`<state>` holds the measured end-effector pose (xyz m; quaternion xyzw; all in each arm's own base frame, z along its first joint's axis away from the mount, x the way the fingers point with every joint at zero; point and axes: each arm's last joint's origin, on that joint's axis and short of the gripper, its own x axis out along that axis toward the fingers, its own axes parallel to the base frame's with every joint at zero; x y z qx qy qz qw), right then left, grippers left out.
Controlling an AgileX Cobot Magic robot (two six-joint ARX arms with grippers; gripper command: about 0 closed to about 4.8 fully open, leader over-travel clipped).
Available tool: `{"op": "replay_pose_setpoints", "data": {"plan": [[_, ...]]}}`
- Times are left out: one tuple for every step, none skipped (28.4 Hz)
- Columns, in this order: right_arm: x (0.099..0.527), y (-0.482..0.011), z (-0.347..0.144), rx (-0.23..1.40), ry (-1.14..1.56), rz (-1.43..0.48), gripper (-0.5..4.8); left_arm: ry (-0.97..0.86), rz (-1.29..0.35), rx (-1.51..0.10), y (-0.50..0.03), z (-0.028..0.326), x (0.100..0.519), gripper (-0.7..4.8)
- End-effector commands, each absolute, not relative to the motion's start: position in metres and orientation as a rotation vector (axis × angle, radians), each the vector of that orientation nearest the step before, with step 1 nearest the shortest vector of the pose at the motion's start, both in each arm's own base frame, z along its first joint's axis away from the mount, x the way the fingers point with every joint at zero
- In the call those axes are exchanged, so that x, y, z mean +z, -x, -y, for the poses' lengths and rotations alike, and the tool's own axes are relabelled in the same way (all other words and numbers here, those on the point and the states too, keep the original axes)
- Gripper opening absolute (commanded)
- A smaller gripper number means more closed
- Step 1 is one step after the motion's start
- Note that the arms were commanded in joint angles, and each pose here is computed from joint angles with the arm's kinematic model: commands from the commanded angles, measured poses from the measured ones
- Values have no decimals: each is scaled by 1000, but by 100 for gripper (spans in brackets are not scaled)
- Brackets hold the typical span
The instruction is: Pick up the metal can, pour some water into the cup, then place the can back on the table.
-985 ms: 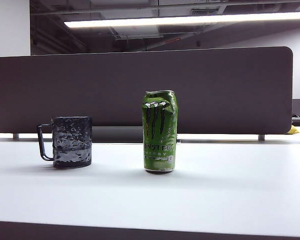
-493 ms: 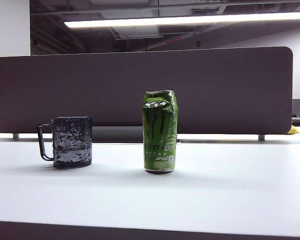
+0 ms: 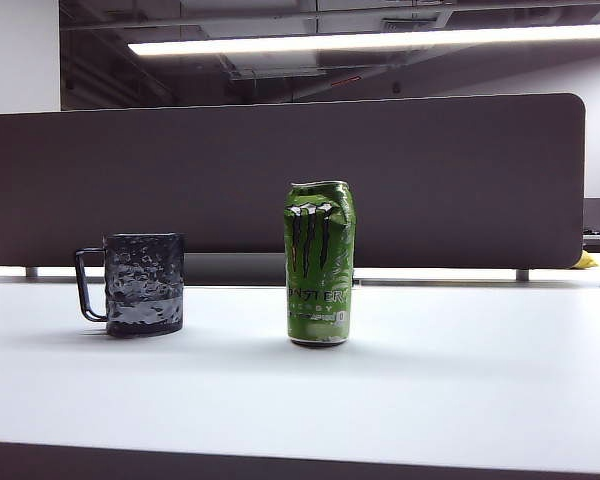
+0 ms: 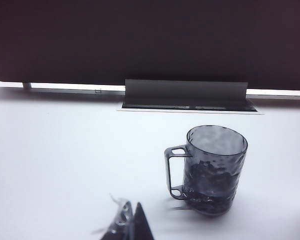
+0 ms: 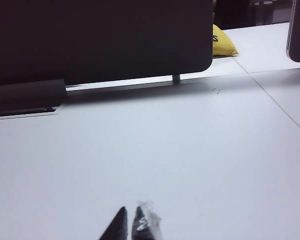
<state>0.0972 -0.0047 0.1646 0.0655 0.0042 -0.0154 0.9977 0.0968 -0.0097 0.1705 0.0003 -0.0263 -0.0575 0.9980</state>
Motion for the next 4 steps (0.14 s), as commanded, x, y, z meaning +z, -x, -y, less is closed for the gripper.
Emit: {"op": "replay_pose_setpoints", "data": {"plan": [[166,-97,5,-30,-134,7,23,2,65,-114,-97,10,172,-5],[166,-97,5,-30,-134,6,23,2,65,-114,-97,10,172,-5],[166,-97,5,-30,-134,7,23,2,65,-114,-97,10,172,-5],[166,-97,5,-30,-134,7,23,2,65,-114,-97,10,172,-5]]}}
